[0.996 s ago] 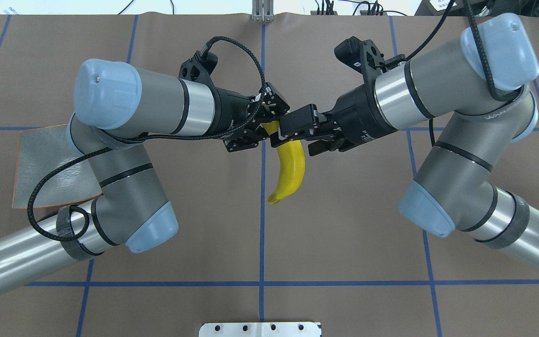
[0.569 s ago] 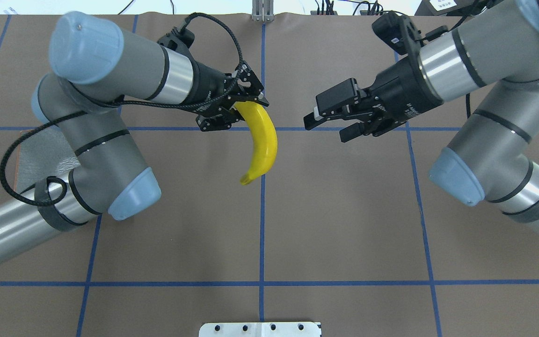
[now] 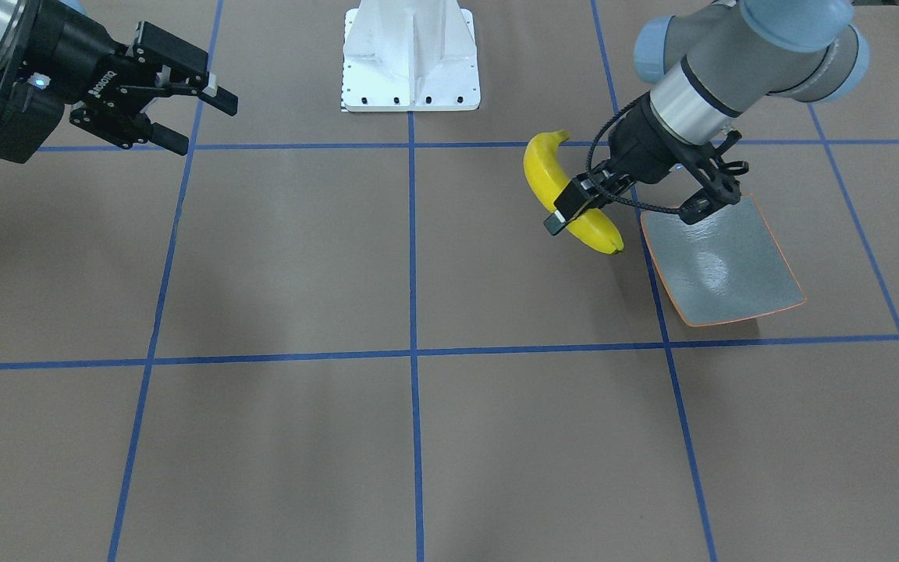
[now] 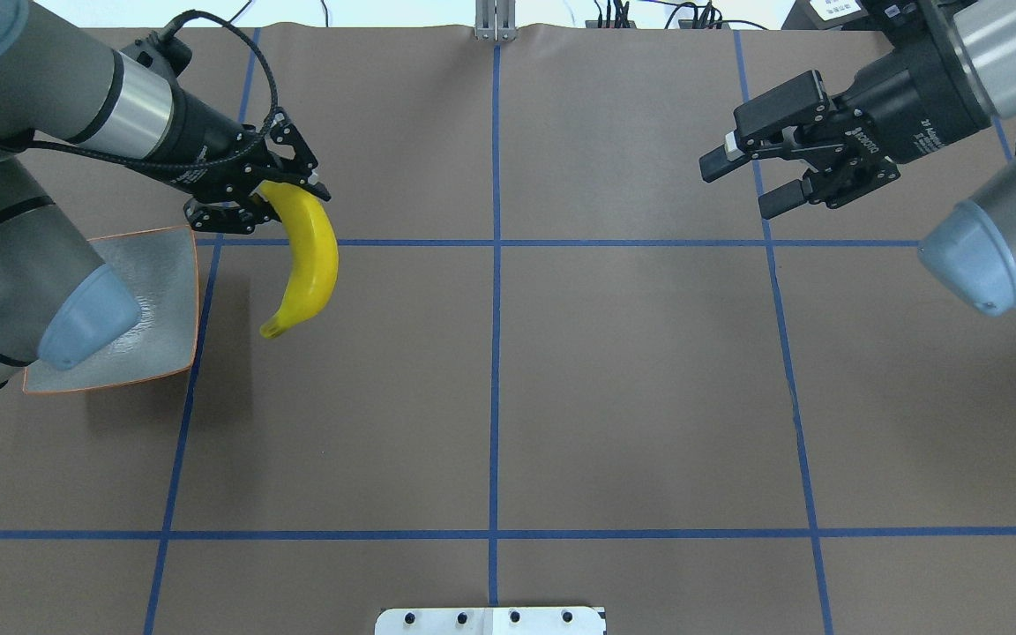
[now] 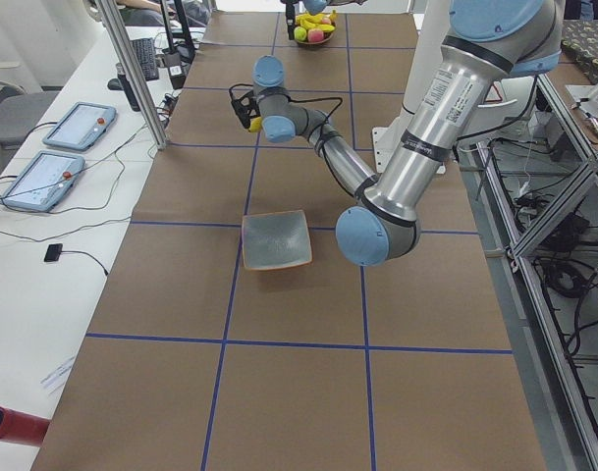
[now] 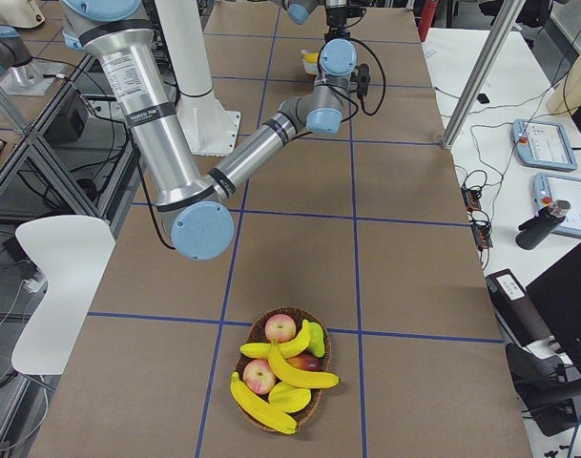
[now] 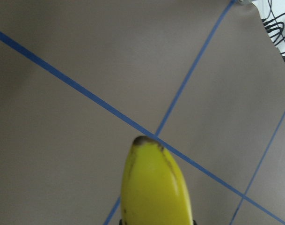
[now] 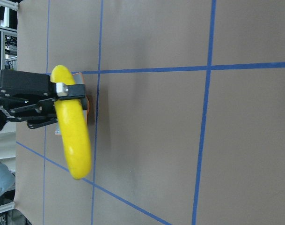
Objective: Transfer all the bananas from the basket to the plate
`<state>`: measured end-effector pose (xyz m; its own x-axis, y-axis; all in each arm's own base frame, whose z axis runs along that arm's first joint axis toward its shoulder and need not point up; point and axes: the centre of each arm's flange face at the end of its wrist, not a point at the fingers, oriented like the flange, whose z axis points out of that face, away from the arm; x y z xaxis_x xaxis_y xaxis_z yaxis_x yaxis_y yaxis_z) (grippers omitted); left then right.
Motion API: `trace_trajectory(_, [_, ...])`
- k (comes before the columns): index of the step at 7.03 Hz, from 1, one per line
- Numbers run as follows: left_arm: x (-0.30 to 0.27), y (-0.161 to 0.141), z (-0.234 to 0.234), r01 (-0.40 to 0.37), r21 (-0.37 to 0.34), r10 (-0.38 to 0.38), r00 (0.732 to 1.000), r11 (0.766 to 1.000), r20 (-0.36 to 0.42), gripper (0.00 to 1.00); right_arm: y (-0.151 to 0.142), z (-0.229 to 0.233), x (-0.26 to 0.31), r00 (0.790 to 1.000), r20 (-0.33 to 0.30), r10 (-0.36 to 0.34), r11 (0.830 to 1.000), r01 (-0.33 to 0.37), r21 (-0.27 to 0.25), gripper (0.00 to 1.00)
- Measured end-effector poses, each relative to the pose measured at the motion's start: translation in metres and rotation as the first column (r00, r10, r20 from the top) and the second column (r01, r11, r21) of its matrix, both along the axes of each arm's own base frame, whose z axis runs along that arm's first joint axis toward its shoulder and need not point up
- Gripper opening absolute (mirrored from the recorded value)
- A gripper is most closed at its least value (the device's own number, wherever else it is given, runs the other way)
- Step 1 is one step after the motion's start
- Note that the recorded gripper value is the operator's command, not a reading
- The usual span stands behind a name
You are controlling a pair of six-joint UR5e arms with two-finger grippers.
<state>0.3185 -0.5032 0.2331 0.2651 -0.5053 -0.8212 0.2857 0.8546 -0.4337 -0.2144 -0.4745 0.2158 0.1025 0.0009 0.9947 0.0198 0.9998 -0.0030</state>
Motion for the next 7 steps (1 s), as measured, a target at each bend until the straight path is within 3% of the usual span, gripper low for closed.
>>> trace_trajectory(1, [-0.003,0.004,0.016,-0.022,0.010,0.020,0.992,1.000,0.124,0.00,-0.001,0.006,0.002,1.000,-0.005,0.004,1.000,-0.004,-0.010,1.00])
trace_trajectory(3, [-0.010,0.014,0.064,-0.092,0.046,0.069,0.929,0.995,0.365,0.00,-0.006,0.012,0.002,1.000,-0.014,0.011,1.000,-0.012,-0.022,1.00])
trace_trajectory(5, [-0.014,0.011,0.099,-0.163,0.062,0.106,0.842,0.985,0.528,0.00,-0.009,0.016,0.001,1.000,-0.019,0.017,0.999,-0.018,-0.026,1.00])
trace_trajectory(7, [-0.016,-0.001,0.134,-0.232,0.066,0.131,0.735,0.970,0.665,0.00,-0.011,0.018,0.000,1.000,-0.022,0.019,0.999,-0.020,-0.027,1.00])
